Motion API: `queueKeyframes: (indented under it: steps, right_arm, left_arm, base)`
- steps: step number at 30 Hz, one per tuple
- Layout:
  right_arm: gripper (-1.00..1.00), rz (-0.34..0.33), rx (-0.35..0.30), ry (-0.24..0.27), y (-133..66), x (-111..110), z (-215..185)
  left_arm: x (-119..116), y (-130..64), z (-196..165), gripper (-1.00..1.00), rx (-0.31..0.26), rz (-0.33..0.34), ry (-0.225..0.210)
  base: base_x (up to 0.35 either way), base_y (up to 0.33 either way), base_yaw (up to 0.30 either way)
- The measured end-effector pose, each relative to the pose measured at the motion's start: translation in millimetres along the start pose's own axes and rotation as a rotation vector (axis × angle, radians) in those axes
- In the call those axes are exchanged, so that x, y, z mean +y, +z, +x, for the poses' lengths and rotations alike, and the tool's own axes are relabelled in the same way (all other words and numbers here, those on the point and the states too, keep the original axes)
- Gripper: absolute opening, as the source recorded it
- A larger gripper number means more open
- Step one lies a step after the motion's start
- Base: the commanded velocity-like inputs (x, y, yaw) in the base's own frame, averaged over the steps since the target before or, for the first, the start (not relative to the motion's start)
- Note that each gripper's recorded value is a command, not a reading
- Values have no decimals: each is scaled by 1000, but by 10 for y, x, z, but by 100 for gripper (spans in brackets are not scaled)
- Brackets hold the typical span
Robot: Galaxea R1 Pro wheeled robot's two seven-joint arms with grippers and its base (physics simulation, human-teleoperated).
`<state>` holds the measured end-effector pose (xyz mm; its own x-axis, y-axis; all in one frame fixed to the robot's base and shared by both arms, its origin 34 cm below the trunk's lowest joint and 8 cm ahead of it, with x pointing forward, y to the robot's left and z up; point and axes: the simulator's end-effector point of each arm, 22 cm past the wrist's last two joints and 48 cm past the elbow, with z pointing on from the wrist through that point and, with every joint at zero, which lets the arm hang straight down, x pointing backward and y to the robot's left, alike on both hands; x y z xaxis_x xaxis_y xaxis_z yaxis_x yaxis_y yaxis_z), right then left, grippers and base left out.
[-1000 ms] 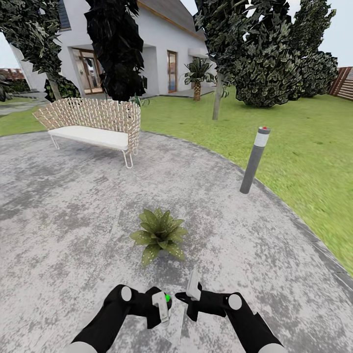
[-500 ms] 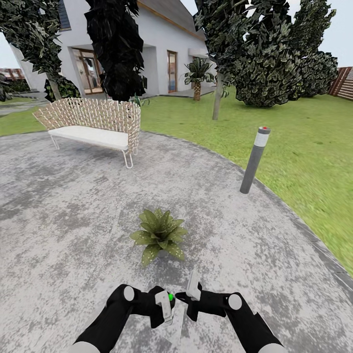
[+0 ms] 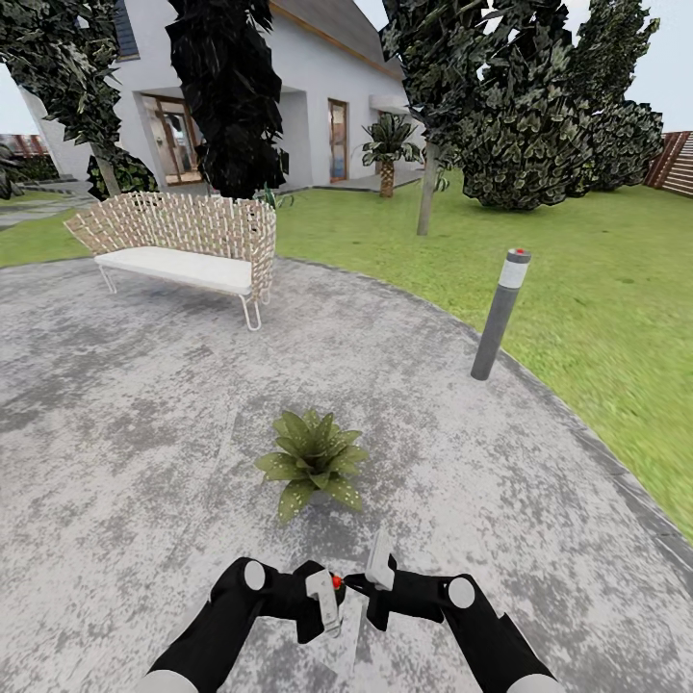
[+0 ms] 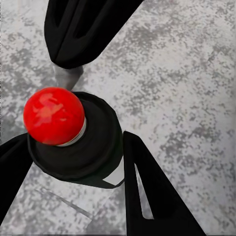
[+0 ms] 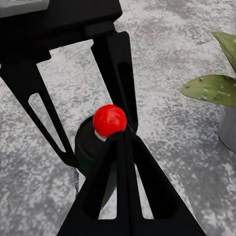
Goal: Pick up the pesticide atomizer in the garden and spray insectifuge to fully cover both potted plants in the garden.
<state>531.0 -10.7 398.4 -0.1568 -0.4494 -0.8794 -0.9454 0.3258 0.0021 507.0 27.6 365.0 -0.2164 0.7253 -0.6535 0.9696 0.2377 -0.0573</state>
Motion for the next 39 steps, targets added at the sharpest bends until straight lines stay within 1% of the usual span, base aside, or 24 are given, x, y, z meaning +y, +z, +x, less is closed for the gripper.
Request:
queueKeyframes:
  steps: [3, 6, 11, 12, 17, 19, 20, 22, 23, 24, 25, 26, 27, 28, 29, 30, 31, 32, 33, 34, 35, 37, 38, 39]
  right_arm:
    - [-100, 0, 0, 0, -1, 0, 1]
    - [-100, 0, 0, 0, -1, -1, 2]
    - [-100, 1, 1, 0, -3, -3, 4]
    - [100, 1, 1, 0, -3, -3, 4]
    - [100, 1, 7, 1, -22, -8, 41]
    - [100, 4, 13, 2, -35, -15, 72]
    - [100, 10, 19, 2, -57, -38, 102]
    - [100, 42, 32, 3, -111, -123, 178]
    - [100, 90, 45, 8, -158, -232, 256]
    - [100, 160, 62, 19, -216, -372, 365]
    - [100, 215, 81, 32, -273, -467, 484]
    - [100, 297, 124, 66, -397, -578, 753]
    - [100, 384, 181, 114, -562, -644, 1103]
    - [100, 444, 223, 154, -680, -658, 1347]
    - [100, 523, 278, 210, -837, -633, 1663]
    - [100, 593, 322, 255, -984, -587, 1916]
    - [100, 638, 342, 275, -1085, -565, 2046]
    - [100, 702, 353, 288, -1219, -562, 2166]
    - [100, 751, 351, 295, -1305, -575, 2212]
    - [100, 838, 348, 304, -1448, -612, 2271]
    - [100, 953, 352, 325, -1647, -662, 2341]
    - [100, 1138, 359, 372, -1997, -739, 2437]
    - [100, 1221, 357, 406, -2154, -759, 2479]
    - [100, 1312, 354, 461, -2318, -754, 2536]
  left_arm:
    - [20, -26, 82, -100, 16, -3, 2]
    - [90, -130, 349, -100, 60, -15, -2]
    - [298, -476, 992, -100, 162, -53, -13]
    - [339, -567, 1144, -100, 187, -60, -15]
    - [500, -1029, 1815, -100, 296, -93, -43]
    - [420, -1079, 2029, -100, 326, -76, -74]
    - [389, -1091, 2121, -100, 334, -75, -99]
    - [470, -1135, 2202, -100, 326, -126, -145]
    - [581, -1179, 2267, -100, 312, -192, -191]
    - [661, -1209, 2359, -100, 294, -259, -257]
    - [692, -1220, 2431, -100, 282, -301, -308]
    - [724, -1242, 2550, -100, 265, -362, -384]
    - [752, -1273, 2677, -100, 248, -429, -463]
    - [771, -1298, 2764, -100, 235, -479, -516]
    - [765, -1337, 2906, -100, 214, -554, -585]
    - [744, -1384, 3027, -100, 179, -637, -639]
    - [730, -1429, 3094, -100, 150, -697, -667]
    - [721, -1514, 3175, -100, 113, -784, -693]
    - [709, -1581, 3228, -100, 92, -840, -709]
    - [677, -1675, 3310, -100, 70, -910, -737]
    - [621, -1746, 3393, -100, 54, -967, -774]
    - [541, -1796, 3477, -100, 40, -1014, -822]
    - [512, -1811, 3509, -100, 35, -1029, -843]
    - [451, -1788, 3540, -100, 35, -1033, -870]
  base:
    - [0, 0, 0]
    - [0, 0, 0]
    - [0, 0, 0]
    - [0, 0, 0]
    - [0, 0, 0]
    - [0, 0, 0]
    - [0, 0, 0]
    - [0, 0, 0]
    - [0, 0, 0]
    - [0, 0, 0]
    - [0, 0, 0]
    - [0, 0, 0]
    - [0, 0, 0]
    - [0, 0, 0]
    - [0, 0, 0]
    - [0, 0, 0]
    - [0, 0, 0]
    - [0, 0, 0]
    - [0, 0, 0]
    - [0, 0, 0]
    - [0, 0, 0]
    - [0, 0, 0]
    - [0, 0, -20]
    - [0, 0, -108]
